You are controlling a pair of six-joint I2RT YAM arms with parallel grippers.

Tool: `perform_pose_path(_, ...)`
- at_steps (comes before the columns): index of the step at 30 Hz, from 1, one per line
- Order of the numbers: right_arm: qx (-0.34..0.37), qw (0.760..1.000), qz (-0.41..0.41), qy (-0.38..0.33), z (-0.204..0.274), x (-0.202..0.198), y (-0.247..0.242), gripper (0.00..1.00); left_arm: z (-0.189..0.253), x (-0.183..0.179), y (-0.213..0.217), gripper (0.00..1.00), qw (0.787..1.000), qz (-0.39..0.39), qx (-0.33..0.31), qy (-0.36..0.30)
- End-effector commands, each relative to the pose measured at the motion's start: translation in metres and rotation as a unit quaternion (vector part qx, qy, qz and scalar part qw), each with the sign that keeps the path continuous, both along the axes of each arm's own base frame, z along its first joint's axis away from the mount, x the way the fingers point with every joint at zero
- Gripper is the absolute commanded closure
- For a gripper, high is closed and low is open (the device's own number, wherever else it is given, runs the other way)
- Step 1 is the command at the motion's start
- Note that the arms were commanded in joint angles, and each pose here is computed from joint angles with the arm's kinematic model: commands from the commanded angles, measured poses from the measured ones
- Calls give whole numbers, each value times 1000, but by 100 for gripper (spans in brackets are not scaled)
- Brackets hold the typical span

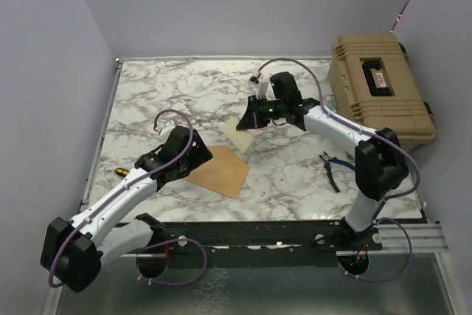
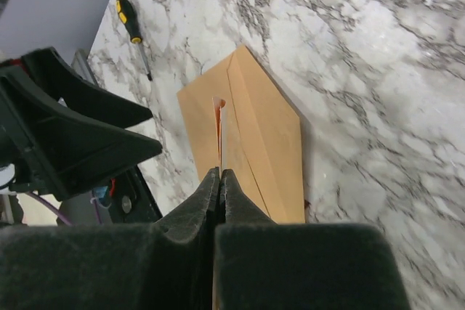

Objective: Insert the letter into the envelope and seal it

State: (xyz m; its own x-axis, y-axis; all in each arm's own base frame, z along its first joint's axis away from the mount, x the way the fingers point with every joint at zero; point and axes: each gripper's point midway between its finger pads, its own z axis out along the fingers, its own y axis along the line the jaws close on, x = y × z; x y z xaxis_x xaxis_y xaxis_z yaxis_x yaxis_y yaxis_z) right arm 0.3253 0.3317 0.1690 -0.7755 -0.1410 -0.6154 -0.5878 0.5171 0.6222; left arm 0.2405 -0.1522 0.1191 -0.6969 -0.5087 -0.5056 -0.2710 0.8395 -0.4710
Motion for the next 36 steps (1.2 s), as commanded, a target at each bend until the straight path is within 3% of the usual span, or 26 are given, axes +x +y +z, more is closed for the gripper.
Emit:
perform_pose_path(1, 34, 999, -12, -32, -2, 18, 35, 100, -29, -15, 34, 6, 992, 118, -3, 35)
perform_pose_path(2, 37, 999, -16, -32, -6, 20, 39, 100, -35, -17, 38, 8, 992, 123, -1, 37)
perform_pose_path(6, 33, 999, -39, -19, -25, 25, 41, 100, -48, -13, 33, 31, 996, 85, 4, 25)
perform_pose_path(9, 25, 998, -48, -17, -32, 24, 36, 100, -54, -10, 23, 38, 998, 56, -2, 30)
perform_pose_path(14, 24, 998, -52, -11, -34, 21, 34, 100, -67, -5, 18, 31, 998, 36, 1, 47)
perform_pose_path(19, 23, 998, -56, -5, -35, 19, 33, 100, -87, -9, 15, 26, 994, 3, 26, 107)
perform_pose_path(27, 21, 998, -64, -2, -33, 17, 29, 100, -95, -15, 10, 25, 988, -13, 30, 151)
perform_pose_path(30, 18, 998, -68, -4, -33, 16, 27, 100, -82, -4, 7, 18, 992, -23, 31, 121)
perform_pose_path(33, 12, 997, -77, -2, -37, 16, 23, 100, -69, 19, -9, 18, 997, -51, 1, 55)
perform_pose_path(36, 6, 996, -84, 1, -40, 15, 20, 100, -72, 30, -19, 21, 997, -70, -6, 41)
